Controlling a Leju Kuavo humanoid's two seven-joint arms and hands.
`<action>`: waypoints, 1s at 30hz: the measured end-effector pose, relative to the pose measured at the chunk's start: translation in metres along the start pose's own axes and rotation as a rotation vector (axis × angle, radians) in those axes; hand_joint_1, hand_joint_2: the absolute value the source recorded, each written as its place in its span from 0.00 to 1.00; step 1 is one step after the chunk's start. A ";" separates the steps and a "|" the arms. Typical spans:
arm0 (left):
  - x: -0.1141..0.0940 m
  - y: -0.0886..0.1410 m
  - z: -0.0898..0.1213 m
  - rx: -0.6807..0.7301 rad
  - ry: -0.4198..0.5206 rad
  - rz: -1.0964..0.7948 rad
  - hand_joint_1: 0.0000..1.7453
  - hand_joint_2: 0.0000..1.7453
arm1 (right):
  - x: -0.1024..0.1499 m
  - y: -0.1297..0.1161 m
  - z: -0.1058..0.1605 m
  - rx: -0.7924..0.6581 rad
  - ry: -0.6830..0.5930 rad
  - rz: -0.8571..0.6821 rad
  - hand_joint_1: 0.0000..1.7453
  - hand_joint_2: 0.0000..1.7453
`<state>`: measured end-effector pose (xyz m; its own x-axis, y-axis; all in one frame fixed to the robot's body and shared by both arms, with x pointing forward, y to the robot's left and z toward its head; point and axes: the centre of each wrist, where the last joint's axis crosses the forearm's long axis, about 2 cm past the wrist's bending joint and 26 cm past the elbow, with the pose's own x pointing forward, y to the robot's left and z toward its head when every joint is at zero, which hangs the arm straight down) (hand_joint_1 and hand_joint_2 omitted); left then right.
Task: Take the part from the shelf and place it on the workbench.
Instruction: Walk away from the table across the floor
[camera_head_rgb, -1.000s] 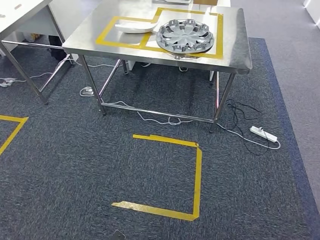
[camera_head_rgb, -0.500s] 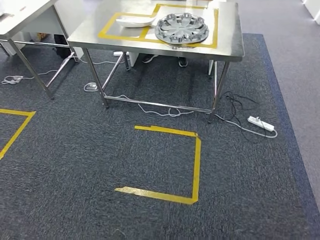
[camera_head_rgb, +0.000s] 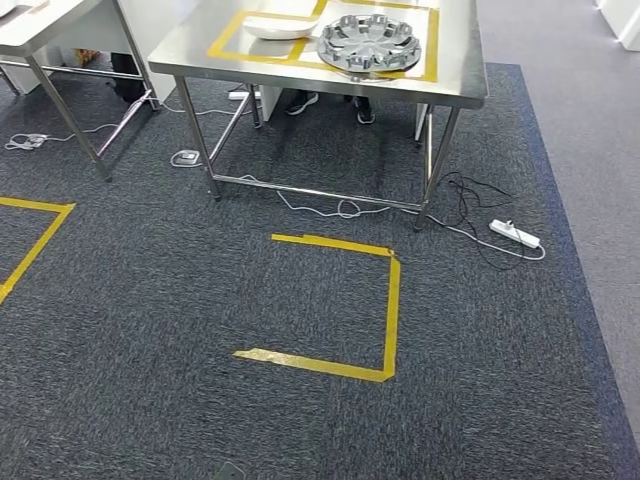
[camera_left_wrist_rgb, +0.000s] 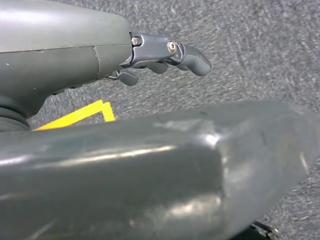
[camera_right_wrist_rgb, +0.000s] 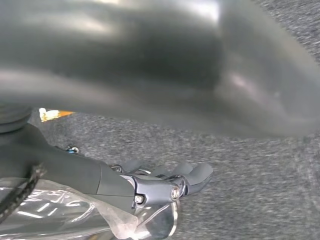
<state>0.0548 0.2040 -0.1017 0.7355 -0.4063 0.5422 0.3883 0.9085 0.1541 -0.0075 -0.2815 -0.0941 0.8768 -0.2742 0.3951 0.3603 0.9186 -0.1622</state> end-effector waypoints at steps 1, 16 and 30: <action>0.000 0.000 0.000 0.000 0.000 0.001 0.00 0.00 | 0.000 0.000 0.000 -0.001 0.001 -0.002 0.00 0.00; 0.000 -0.001 0.000 0.009 0.004 0.013 0.00 0.00 | 0.000 0.002 0.000 0.006 -0.003 0.011 0.00 0.00; -0.002 0.000 0.001 0.028 0.016 0.029 0.00 0.00 | 0.001 0.002 0.000 0.010 -0.010 0.009 0.00 0.00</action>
<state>0.0533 0.2047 -0.1019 0.7547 -0.3813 0.5339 0.3511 0.9222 0.1622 -0.0060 -0.2800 -0.0944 0.8767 -0.2633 0.4026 0.3494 0.9238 -0.1567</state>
